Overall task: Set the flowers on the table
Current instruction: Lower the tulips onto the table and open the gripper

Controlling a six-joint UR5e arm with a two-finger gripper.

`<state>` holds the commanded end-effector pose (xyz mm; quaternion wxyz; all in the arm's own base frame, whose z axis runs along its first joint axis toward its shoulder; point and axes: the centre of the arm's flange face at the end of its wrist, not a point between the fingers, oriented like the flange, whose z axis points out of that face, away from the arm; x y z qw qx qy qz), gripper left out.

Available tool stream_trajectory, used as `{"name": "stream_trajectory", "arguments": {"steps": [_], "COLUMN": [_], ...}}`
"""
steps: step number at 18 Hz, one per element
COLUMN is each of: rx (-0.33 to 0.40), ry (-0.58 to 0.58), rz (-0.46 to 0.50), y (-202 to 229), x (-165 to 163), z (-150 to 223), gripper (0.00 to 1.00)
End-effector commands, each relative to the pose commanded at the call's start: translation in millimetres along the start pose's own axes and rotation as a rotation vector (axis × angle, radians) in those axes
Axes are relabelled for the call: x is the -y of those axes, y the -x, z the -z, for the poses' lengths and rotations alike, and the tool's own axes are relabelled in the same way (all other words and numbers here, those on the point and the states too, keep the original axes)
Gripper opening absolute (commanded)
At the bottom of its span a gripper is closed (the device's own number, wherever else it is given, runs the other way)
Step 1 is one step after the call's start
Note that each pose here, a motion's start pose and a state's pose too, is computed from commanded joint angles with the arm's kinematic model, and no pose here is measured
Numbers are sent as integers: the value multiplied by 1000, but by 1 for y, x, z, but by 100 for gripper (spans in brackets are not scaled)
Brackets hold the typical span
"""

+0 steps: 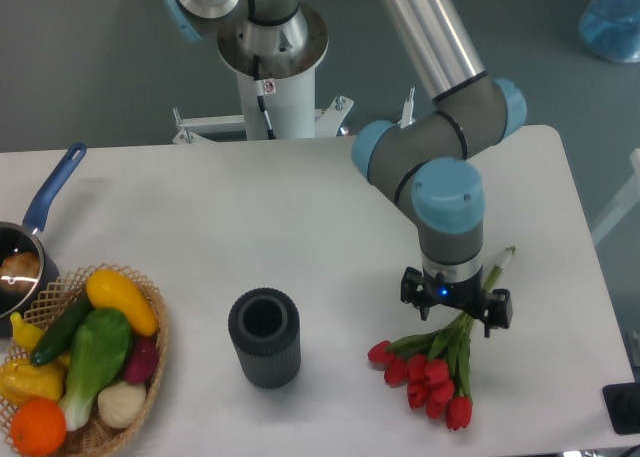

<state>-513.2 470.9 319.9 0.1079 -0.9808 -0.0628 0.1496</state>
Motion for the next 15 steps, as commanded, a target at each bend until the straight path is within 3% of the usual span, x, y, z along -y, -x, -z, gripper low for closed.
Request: {"name": "stream_trajectory", "arguments": {"steps": [5,15], "rx": [-26,8], "ry": [-125,-257], "rz": [118,137], "y": [28,65], "x": [-13,-46], "z": [37,107], "gripper": [100,100]}}
